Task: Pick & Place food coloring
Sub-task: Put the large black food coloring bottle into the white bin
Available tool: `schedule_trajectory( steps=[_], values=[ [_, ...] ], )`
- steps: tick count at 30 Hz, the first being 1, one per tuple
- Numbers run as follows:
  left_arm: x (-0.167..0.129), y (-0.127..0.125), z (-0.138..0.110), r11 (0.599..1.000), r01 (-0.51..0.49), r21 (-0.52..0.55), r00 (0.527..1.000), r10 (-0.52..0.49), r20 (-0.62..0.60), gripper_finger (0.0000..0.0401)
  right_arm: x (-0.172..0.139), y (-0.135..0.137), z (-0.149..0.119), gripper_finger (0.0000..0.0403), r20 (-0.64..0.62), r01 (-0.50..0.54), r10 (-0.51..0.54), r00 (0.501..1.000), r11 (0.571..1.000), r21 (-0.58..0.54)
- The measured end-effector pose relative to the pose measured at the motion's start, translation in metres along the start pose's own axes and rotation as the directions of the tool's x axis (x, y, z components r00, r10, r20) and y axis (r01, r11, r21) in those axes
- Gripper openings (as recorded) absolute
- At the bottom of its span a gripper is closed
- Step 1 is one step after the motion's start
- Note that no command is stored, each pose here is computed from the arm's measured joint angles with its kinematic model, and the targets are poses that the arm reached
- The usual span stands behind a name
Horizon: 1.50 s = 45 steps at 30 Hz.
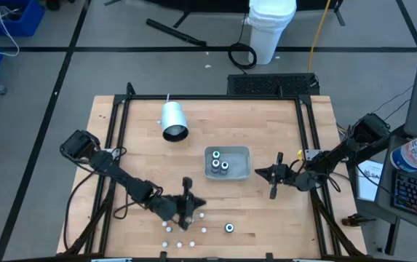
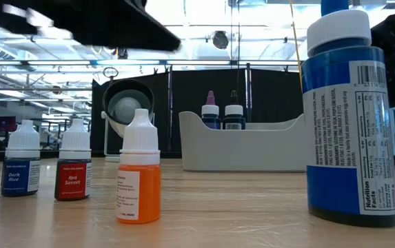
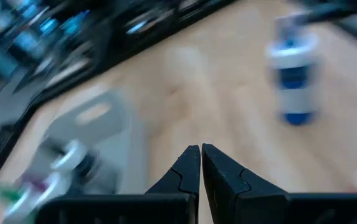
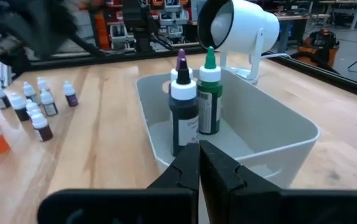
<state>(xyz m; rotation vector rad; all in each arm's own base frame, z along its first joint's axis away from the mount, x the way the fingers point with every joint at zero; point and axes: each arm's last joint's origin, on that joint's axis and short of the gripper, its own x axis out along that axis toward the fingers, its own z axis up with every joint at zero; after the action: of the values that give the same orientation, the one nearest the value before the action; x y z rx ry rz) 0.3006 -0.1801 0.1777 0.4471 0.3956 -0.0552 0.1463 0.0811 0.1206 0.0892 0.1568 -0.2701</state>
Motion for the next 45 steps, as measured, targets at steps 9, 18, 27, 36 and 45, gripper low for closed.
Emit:
schedule_trajectory(
  steps=[9, 18, 27, 36, 45],
  values=[
    [-0.003, -0.006, 0.003, 0.997, 0.065, 0.035, 0.997, -0.066, 0.033, 0.0026, 0.0, 0.003, -0.001, 0.0004, -0.027, -0.098, 0.099, 0.995, 0.994, 0.057],
    [-0.005, -0.013, 0.005, 0.975, 0.21, 0.073, 0.974, -0.215, 0.066, 0.0026, 0.0, 0.001, -0.002, 0.0004, -0.036, -0.063, 0.067, 0.997, 0.991, 0.116],
    [-0.011, -0.019, 0.01, 0.972, 0.166, 0.167, 0.978, -0.184, 0.101, 0.0026, 0.001, 0.001, -0.002, 0.0004, -0.037, -0.062, 0.065, 0.997, 0.995, 0.079],
    [-0.013, -0.012, 0.019, 0.971, -0.181, 0.156, 0.983, 0.175, 0.054, 0.0026, 0.007, -0.003, 0.004, 0.0004, -0.002, -0.078, 0.079, 0.997, 0.989, 0.125],
    [-0.063, -0.02, 0.047, 0.88, -0.395, 0.262, 0.918, 0.386, 0.088, 0.0026, 0.006, 0.008, 0.017, 0.0001, 0.067, -0.116, 0.124, 0.99, 0.987, -0.111]
  ],
)
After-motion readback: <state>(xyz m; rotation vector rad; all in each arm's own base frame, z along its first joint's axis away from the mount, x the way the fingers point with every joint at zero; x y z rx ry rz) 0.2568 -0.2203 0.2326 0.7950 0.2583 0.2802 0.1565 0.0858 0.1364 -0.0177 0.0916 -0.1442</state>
